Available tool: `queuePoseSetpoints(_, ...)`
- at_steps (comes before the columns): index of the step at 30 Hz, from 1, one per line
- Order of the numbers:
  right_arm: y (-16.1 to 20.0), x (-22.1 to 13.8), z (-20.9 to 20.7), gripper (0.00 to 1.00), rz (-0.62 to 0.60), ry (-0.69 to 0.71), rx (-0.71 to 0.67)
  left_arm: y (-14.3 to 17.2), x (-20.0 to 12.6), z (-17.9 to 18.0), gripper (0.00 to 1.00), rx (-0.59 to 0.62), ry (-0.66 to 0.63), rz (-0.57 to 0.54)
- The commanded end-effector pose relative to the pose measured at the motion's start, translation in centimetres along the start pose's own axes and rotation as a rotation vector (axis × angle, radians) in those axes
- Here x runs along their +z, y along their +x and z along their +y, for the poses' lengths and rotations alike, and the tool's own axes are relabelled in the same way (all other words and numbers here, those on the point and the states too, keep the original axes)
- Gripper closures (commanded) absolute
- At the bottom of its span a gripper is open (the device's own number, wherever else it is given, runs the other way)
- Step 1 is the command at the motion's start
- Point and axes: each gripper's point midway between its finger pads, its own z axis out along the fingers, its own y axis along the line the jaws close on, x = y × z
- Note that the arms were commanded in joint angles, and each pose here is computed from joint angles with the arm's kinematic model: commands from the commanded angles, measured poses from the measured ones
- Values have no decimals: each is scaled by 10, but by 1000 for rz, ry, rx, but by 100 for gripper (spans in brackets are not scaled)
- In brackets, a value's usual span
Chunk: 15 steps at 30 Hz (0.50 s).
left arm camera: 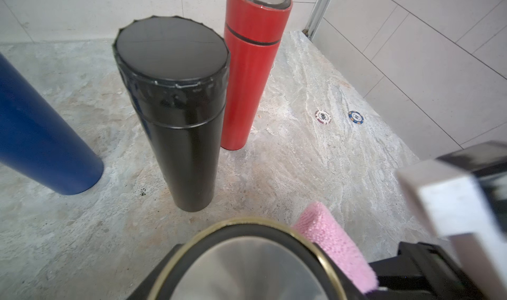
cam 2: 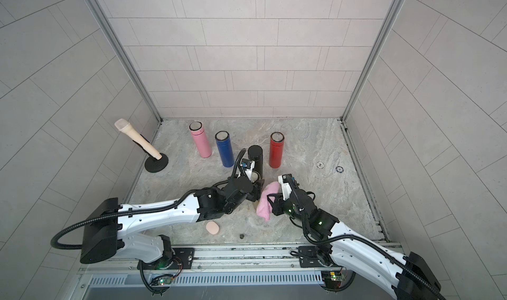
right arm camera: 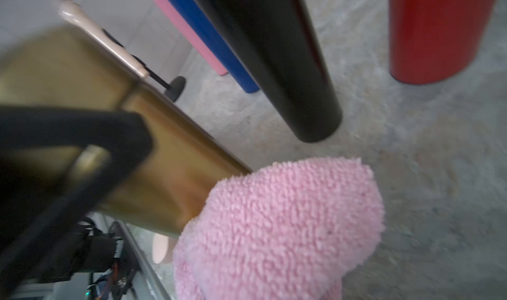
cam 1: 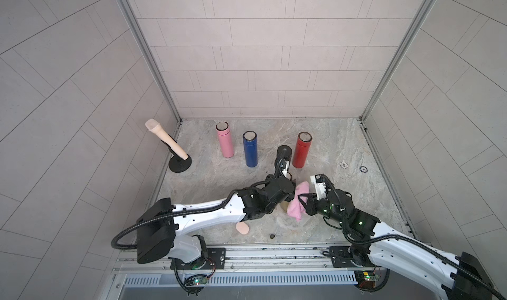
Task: Wipe the surface of the thermos
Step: Wipe the dirt from the surface of the thermos.
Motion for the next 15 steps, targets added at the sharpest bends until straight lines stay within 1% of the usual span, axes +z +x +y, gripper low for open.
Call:
queuePoseSetpoints(1, 1, -2, -18, 100, -44, 82, 30, -20, -12, -7, 100, -151, -50, -39)
queuePoseSetpoints(3, -5, -5, -8, 100, -69, 54, 18, -19, -12, -10, 100, -183, -66, -23)
queuePoseSetpoints(7, -27, -23, 28, 100, -151, -23, -65, -17, -7, -14, 100, -244, -90, 2)
queuePoseSetpoints(10, -41, -36, 57, 100, -205, -117, -102, -18, -4, -19, 100, -259, -90, 12)
queuePoseSetpoints(13, -42, -36, 67, 100, -209, -154, -115, -21, -3, -23, 100, -267, -89, 7)
queuePoseSetpoints(15, -31, -28, 59, 100, -166, -116, -126, -24, -2, -23, 100, -267, -100, 1)
